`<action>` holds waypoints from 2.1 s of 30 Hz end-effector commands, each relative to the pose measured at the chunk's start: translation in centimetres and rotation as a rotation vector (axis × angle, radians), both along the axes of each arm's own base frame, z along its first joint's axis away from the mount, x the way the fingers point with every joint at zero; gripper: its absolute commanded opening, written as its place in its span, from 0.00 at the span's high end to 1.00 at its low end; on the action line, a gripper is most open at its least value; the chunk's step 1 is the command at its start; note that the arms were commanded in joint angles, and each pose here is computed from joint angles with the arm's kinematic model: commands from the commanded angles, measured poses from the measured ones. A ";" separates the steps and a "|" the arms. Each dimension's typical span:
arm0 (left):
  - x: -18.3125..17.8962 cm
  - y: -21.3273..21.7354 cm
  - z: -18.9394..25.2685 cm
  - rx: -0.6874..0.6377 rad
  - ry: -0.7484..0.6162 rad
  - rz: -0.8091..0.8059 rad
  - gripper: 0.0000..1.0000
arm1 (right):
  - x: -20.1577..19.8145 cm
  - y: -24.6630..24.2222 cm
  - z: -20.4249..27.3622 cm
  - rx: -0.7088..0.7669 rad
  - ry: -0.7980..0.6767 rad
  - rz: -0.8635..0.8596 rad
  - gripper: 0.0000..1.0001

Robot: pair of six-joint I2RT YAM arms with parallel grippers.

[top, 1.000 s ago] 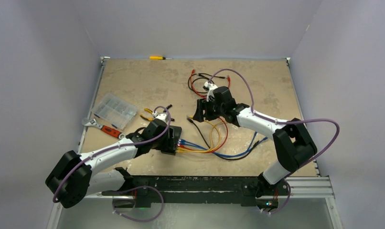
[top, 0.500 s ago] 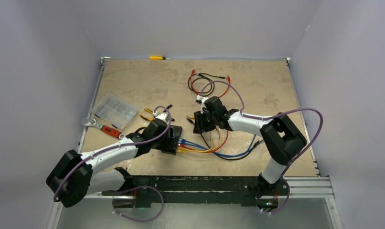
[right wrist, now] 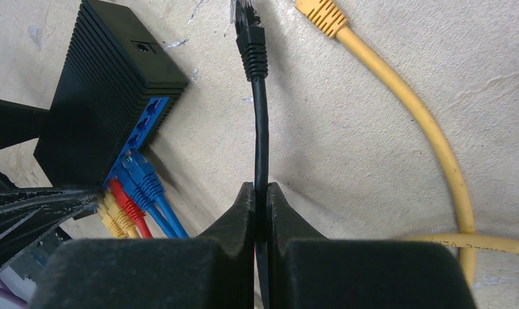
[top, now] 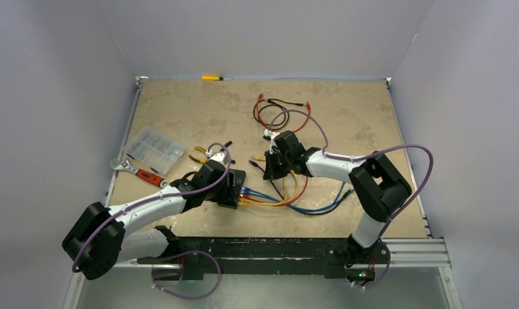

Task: Pull the plug from the switch port
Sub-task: Pick up the connector from the center of the board, then place the connector at the center of the board.

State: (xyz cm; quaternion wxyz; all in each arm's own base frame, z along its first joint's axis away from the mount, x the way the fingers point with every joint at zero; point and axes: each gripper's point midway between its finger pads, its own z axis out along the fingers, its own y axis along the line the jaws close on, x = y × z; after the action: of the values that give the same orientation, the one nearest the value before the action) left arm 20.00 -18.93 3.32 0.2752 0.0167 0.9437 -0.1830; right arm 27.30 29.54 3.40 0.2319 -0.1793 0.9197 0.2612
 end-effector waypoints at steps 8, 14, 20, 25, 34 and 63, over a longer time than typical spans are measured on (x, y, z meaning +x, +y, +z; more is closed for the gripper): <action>-0.5 0.2 -0.7 0.017 0.025 -0.016 1.00 | 2.0 2.5 9.2 0.172 -0.169 0.011 1.00; -0.4 0.0 -0.7 0.024 0.028 -0.024 1.00 | 2.2 3.1 13.8 0.263 -0.241 0.014 1.00; -0.3 0.0 -0.6 0.022 0.029 -0.024 1.00 | 1.9 3.4 18.3 0.351 -0.302 0.024 1.00; -0.2 -0.1 -0.7 0.027 0.032 -0.027 1.00 | 1.7 3.3 21.9 0.416 -0.359 0.019 1.00; -0.4 -0.1 -1.1 0.026 0.040 -0.029 1.00 | 0.5 2.9 29.5 0.573 -0.494 0.033 1.00; -0.8 0.2 -2.1 0.038 0.059 -0.031 1.00 | -3.8 -0.9 40.0 0.816 -0.697 0.000 1.00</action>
State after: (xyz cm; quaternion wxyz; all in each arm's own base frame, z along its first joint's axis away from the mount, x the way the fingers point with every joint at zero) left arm 20.48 -19.56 2.98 0.2730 0.0225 0.9435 -0.1865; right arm 24.33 30.05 39.74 0.5275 -0.1696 0.6583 0.5095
